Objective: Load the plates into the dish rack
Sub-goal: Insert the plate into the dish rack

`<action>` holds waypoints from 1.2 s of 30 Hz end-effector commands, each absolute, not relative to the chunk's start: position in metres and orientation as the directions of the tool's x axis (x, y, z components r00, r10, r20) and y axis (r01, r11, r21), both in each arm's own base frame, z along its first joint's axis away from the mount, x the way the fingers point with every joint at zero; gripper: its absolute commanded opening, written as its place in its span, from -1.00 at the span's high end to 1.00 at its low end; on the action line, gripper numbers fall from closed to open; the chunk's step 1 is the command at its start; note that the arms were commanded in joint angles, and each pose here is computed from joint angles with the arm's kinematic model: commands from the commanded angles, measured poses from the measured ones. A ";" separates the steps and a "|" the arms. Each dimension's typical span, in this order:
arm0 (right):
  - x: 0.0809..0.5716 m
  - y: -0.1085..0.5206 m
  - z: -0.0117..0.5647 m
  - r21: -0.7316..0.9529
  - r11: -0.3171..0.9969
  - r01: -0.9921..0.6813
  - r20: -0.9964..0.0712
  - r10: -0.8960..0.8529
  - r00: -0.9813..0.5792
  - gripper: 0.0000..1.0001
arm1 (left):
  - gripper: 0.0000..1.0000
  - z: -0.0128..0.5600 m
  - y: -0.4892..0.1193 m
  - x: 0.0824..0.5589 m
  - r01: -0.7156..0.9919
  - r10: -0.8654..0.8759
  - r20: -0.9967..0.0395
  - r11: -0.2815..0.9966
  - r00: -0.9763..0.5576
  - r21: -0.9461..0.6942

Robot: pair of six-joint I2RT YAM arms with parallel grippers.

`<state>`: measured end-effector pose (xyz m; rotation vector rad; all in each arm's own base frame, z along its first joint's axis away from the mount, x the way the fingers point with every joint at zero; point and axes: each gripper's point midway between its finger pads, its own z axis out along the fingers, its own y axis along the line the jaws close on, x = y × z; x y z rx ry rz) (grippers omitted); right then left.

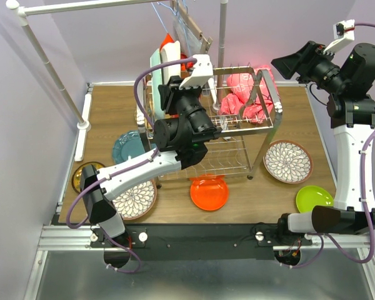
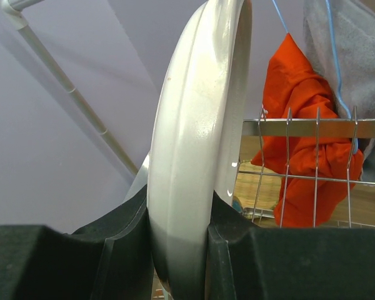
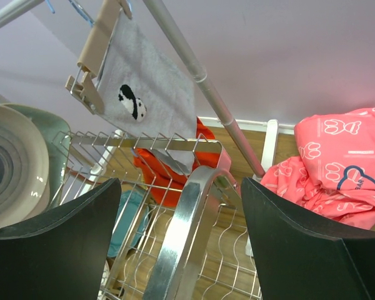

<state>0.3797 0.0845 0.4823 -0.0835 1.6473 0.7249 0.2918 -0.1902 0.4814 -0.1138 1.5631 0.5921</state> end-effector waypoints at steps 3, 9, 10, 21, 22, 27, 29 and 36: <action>0.373 0.088 0.486 0.411 0.793 -0.450 -0.911 0.343 -0.227 -0.72 | 1.00 0.464 -0.162 0.271 -0.441 0.089 -0.976 0.881 -0.199 0.170; 0.374 0.088 0.487 0.412 0.792 -0.450 -0.911 0.345 -0.228 -0.72 | 1.00 0.450 -0.164 0.272 -0.434 0.084 -0.976 0.885 -0.203 0.166; 0.375 0.088 0.486 0.413 0.791 -0.450 -0.910 0.344 -0.230 -0.72 | 1.00 0.449 -0.163 0.273 -0.434 0.090 -0.974 0.884 -0.207 0.174; 0.376 0.087 0.484 0.411 0.794 -0.447 -0.911 0.342 -0.231 -0.72 | 1.00 0.429 -0.168 0.281 -0.412 0.111 -0.971 0.891 -0.211 0.192; 0.376 0.087 0.484 0.411 0.795 -0.447 -0.911 0.341 -0.231 -0.72 | 1.00 0.428 -0.167 0.281 -0.414 0.114 -0.971 0.889 -0.212 0.195; 0.377 0.086 0.484 0.404 0.800 -0.444 -0.914 0.337 -0.225 -0.72 | 1.00 0.419 -0.168 0.286 -0.405 0.123 -0.970 0.892 -0.210 0.201; 0.378 0.086 0.484 0.406 0.799 -0.443 -0.913 0.338 -0.227 -0.72 | 1.00 0.416 -0.167 0.288 -0.402 0.128 -0.970 0.893 -0.207 0.204; 0.381 0.085 0.482 0.408 0.801 -0.438 -0.912 0.338 -0.231 -0.72 | 1.00 0.422 -0.168 0.290 -0.410 0.110 -0.975 0.894 -0.195 0.183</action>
